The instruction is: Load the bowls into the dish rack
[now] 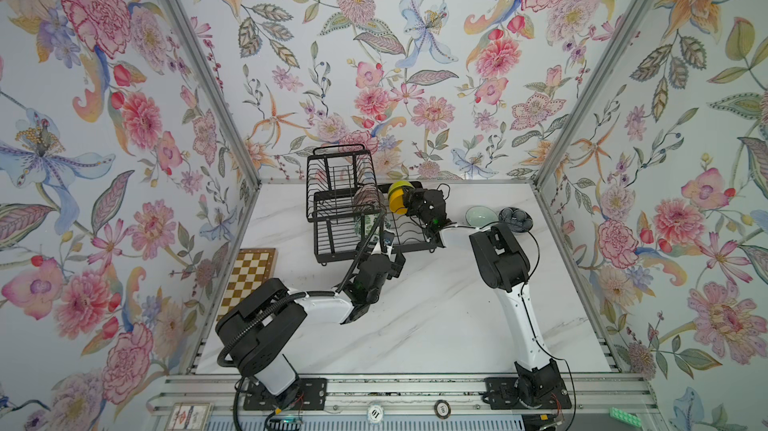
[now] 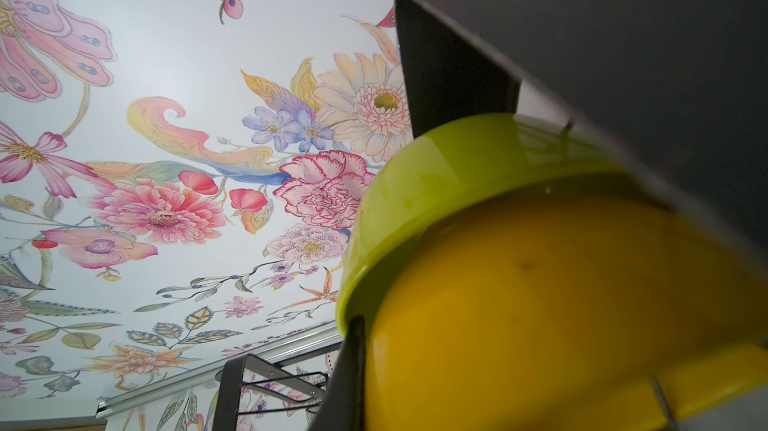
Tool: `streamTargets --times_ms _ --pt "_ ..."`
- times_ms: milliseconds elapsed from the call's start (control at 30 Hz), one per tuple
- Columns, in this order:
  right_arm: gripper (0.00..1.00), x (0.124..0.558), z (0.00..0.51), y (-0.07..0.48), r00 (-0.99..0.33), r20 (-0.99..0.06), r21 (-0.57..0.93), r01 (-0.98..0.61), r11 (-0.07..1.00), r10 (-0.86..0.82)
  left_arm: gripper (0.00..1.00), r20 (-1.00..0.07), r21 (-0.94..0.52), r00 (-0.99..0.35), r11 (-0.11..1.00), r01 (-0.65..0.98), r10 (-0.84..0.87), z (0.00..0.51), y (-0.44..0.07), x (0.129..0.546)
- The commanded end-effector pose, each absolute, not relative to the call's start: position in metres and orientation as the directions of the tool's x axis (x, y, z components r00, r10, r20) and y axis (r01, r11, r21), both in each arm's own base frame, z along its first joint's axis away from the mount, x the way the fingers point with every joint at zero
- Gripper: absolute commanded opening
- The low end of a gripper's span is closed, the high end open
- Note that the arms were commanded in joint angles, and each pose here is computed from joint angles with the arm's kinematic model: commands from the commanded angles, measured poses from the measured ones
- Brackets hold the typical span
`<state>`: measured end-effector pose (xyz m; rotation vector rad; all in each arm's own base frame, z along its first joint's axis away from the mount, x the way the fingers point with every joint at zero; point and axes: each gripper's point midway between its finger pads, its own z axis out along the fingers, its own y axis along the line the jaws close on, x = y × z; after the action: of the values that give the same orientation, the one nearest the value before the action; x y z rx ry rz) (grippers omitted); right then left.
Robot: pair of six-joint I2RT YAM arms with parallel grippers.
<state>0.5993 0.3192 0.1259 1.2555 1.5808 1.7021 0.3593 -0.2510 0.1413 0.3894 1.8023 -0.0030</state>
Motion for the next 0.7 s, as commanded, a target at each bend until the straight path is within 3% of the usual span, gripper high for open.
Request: streamTargets --times_ms 0,667 --pt "0.08 0.574 0.080 0.332 -0.449 0.315 0.910 0.394 -0.131 0.837 0.99 -0.951 0.203 -0.190 0.954 0.220 0.246 0.155 -0.241 0.363" --pt "0.25 0.573 0.095 0.332 -0.445 0.311 0.914 0.384 -0.134 0.840 0.99 -0.953 0.189 -0.193 0.957 0.220 0.233 0.154 -0.240 0.362"
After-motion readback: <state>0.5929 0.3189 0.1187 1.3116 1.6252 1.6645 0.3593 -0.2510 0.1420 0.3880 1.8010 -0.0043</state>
